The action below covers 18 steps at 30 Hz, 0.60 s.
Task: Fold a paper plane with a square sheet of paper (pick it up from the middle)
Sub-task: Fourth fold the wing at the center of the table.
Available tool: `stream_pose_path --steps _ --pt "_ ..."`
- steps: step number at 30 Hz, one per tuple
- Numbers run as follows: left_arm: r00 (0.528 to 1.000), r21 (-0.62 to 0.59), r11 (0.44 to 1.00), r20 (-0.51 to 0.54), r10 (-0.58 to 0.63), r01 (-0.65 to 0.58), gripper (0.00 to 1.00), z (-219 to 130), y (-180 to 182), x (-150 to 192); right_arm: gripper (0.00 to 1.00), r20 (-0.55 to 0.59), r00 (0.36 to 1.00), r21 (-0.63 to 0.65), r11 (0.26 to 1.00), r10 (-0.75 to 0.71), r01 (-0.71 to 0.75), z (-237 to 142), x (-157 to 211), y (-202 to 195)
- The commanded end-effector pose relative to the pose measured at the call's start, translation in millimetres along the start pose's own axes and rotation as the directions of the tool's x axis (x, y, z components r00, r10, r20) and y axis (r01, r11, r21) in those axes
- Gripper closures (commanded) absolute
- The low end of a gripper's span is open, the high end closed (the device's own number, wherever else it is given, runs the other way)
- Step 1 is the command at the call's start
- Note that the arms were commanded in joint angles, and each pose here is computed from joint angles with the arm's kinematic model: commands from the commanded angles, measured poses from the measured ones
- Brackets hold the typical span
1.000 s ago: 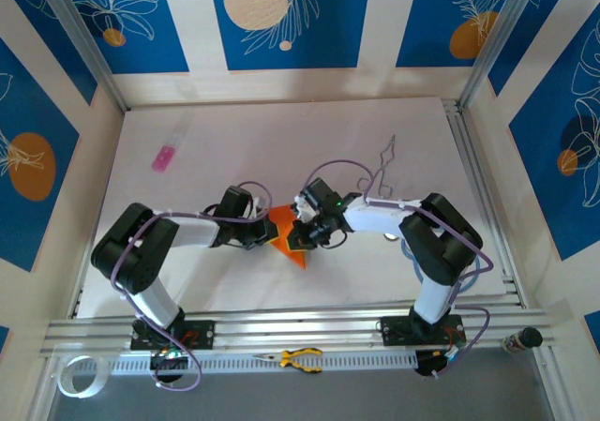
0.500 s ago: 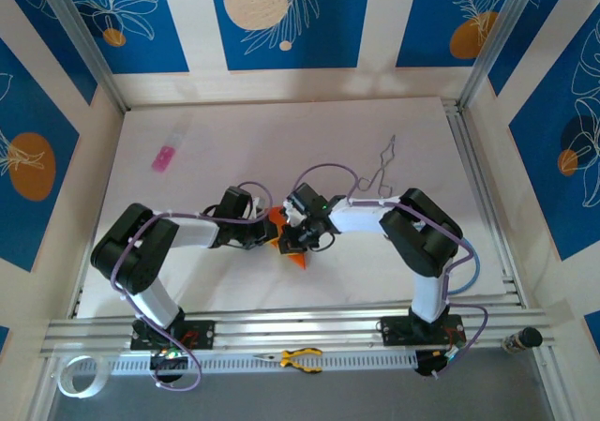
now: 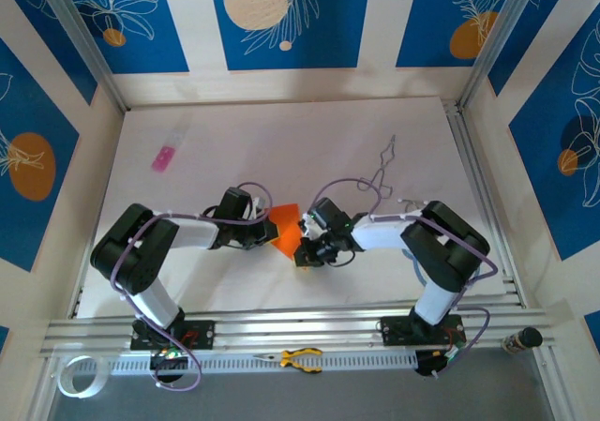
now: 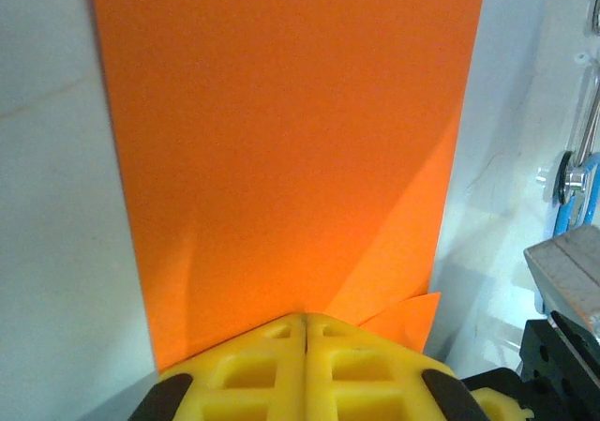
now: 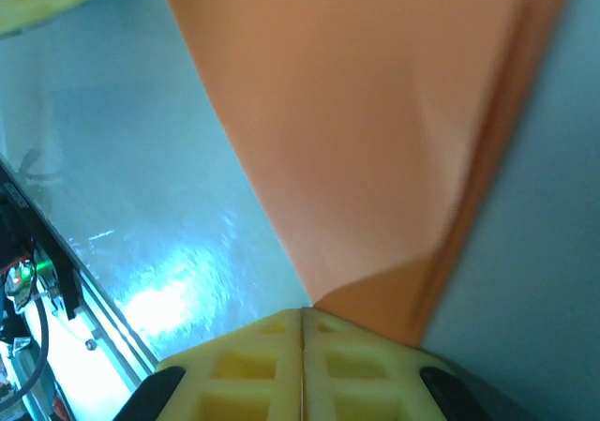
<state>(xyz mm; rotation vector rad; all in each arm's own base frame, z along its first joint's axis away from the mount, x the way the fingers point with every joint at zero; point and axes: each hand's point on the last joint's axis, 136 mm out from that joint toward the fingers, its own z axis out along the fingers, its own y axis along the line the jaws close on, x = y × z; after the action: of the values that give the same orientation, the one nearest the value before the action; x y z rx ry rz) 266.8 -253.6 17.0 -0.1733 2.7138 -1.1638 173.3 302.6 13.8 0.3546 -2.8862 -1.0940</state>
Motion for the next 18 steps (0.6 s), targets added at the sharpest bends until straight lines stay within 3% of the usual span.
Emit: stream_pose_path --steps 1,5,10,14,18 --pt "0.997 -0.178 0.982 -0.028 -0.072 0.066 1.00 4.5 52.3 21.9 0.91 -0.061 0.996 0.024 0.998 0.057 -0.056 -4.5 27.0 -16.8" --pt "0.997 -0.175 0.982 -0.023 -0.078 0.073 1.00 3.6 52.0 22.2 0.91 -0.057 0.996 0.038 0.997 0.066 -0.063 -12.5 35.0 -26.0" --pt "0.992 -0.141 0.982 0.025 -0.120 0.123 1.00 -1.3 47.7 21.1 0.90 0.048 0.998 0.024 0.999 0.035 -0.036 -37.0 15.3 -10.8" --pt "0.981 -0.101 0.978 0.086 -0.176 0.185 1.00 -6.8 44.2 20.2 0.85 0.152 0.988 0.054 0.998 0.032 -0.041 -54.4 -6.6 -7.8" --pt "0.964 -0.068 0.972 0.164 -0.210 0.223 1.00 -16.4 34.9 19.6 0.76 0.186 0.982 0.075 0.996 0.042 -0.057 -58.8 -18.9 -8.8"
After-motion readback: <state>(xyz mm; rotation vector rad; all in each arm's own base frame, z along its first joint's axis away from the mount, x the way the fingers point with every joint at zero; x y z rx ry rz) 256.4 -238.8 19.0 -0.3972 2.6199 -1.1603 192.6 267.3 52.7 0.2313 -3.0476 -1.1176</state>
